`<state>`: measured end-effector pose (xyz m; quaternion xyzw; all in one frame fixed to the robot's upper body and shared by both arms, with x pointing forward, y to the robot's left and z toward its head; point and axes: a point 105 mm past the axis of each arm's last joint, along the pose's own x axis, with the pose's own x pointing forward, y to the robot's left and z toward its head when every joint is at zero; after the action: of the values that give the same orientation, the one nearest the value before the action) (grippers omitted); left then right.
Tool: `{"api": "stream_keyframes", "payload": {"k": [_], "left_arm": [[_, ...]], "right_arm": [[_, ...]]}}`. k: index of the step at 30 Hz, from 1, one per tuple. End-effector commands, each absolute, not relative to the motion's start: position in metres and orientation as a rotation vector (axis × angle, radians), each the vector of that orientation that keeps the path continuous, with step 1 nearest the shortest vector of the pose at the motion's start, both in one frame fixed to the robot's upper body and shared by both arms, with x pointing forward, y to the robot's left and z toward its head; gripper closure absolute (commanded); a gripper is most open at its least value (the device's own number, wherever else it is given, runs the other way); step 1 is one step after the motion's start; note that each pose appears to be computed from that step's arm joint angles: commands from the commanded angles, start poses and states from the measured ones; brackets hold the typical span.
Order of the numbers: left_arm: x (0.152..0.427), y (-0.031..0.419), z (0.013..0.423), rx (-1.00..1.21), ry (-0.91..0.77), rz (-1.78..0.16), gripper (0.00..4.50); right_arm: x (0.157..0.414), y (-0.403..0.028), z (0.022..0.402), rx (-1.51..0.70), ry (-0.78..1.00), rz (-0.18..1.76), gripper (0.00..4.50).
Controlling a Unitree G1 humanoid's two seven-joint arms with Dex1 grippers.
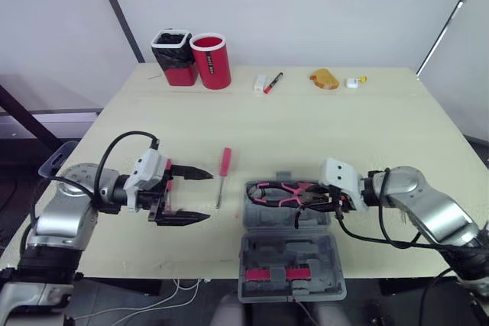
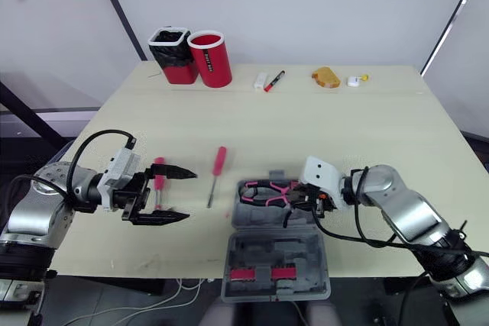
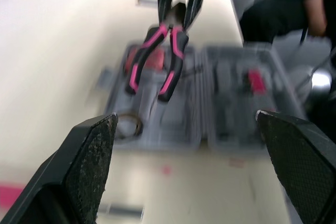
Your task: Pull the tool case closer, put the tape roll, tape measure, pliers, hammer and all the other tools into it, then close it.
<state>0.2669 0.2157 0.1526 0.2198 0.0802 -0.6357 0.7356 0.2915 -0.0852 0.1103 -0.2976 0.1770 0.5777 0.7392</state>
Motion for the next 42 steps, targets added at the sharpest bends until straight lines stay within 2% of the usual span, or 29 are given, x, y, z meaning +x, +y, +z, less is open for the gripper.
{"api": "stream_keyframes", "payload": {"k": [1,12,31,33,35,37,39,42], "left_arm": [[0.263,0.216,0.153,0.517,0.179,-1.458,0.00],[0.262,0.209,0.150,0.509,0.175,-1.491,0.00],[0.263,0.199,0.146,0.516,0.168,-1.526,0.00],[0.263,0.199,0.146,0.515,0.165,-1.523,0.00],[0.262,0.199,0.146,0.513,0.162,-1.521,0.00],[0.262,0.199,0.146,0.510,0.161,-1.521,0.00],[0.262,0.199,0.145,0.508,0.159,-1.520,0.00],[0.262,0.199,0.145,0.505,0.157,-1.517,0.00]], "right_arm": [[0.294,-0.076,0.116,-0.709,0.347,1.299,3.55],[0.295,-0.064,0.094,-0.794,0.380,1.349,3.55],[0.295,-0.051,0.083,-0.804,0.352,1.395,3.55],[0.294,-0.052,0.083,-0.802,0.352,1.406,2.54],[0.298,-0.053,0.084,-0.812,0.327,1.384,1.86],[0.303,-0.052,0.088,-0.815,0.283,1.357,0.80],[0.302,-0.052,0.087,-0.803,0.282,1.363,0.09],[0.302,-0.055,0.088,-0.772,0.274,1.361,0.09]]}}
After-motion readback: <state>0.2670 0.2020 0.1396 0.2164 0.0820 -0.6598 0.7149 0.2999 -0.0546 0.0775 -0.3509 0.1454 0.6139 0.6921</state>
